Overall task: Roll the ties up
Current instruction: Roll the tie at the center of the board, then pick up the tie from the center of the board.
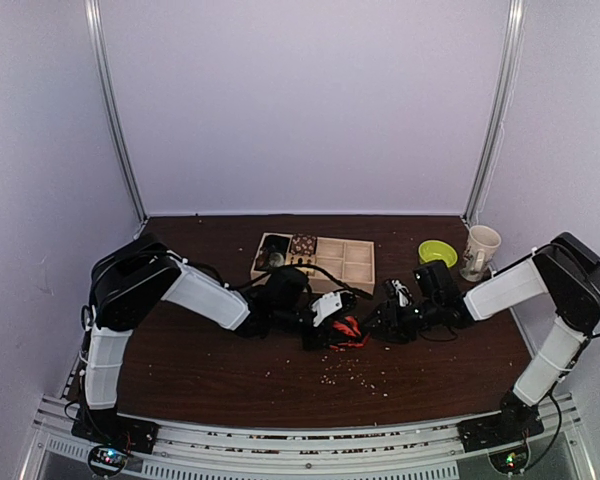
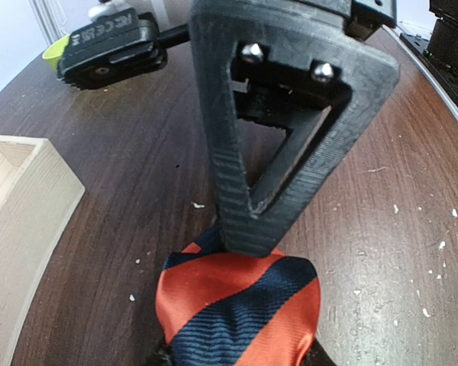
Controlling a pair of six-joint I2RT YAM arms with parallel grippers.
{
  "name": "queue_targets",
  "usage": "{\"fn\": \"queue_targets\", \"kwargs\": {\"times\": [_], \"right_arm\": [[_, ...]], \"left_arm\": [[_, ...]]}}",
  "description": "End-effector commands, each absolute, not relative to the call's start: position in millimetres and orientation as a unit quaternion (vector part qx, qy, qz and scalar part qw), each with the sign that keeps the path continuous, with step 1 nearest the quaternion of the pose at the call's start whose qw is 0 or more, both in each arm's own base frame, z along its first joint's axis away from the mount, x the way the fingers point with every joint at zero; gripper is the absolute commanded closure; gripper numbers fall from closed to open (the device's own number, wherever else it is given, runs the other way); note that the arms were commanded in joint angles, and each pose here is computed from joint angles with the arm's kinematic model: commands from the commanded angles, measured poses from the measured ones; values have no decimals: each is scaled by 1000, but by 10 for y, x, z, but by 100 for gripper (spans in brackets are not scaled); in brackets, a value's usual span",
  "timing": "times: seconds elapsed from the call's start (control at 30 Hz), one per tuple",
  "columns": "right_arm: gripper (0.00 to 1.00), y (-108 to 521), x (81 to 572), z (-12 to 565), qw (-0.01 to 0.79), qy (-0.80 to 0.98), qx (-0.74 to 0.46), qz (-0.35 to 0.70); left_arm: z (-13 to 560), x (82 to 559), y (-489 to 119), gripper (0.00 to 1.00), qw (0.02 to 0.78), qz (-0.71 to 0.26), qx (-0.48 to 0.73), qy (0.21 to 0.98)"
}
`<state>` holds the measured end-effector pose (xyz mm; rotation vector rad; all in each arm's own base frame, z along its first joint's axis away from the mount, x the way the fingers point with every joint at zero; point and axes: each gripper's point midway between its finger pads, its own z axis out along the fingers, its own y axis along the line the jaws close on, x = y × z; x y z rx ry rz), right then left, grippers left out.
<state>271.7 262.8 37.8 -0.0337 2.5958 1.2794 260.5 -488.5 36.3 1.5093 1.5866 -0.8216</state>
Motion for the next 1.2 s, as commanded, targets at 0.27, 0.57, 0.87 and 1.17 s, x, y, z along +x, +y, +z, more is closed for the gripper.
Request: {"fn": "queue_targets", "kwargs": {"times": [0.27,0.57,0.87,1.17], "right_arm": [[41,2951,2563,414,87,865,-39,493],[40,3044,2654,554,125,846,-50,517],[67,3155,2655,545,122,842,-53,524],[100,3076,2632,373,118,860,-46,495]], "left_arm": [[-366,2471,-4478,70,290,-268,609,688],[-364,2461,-4477,70,289,-270,610,686],[-354,2458,-4466,69,291,-269,610,686],[-319,2487,-4462,57,305,-266,605,686]]}}
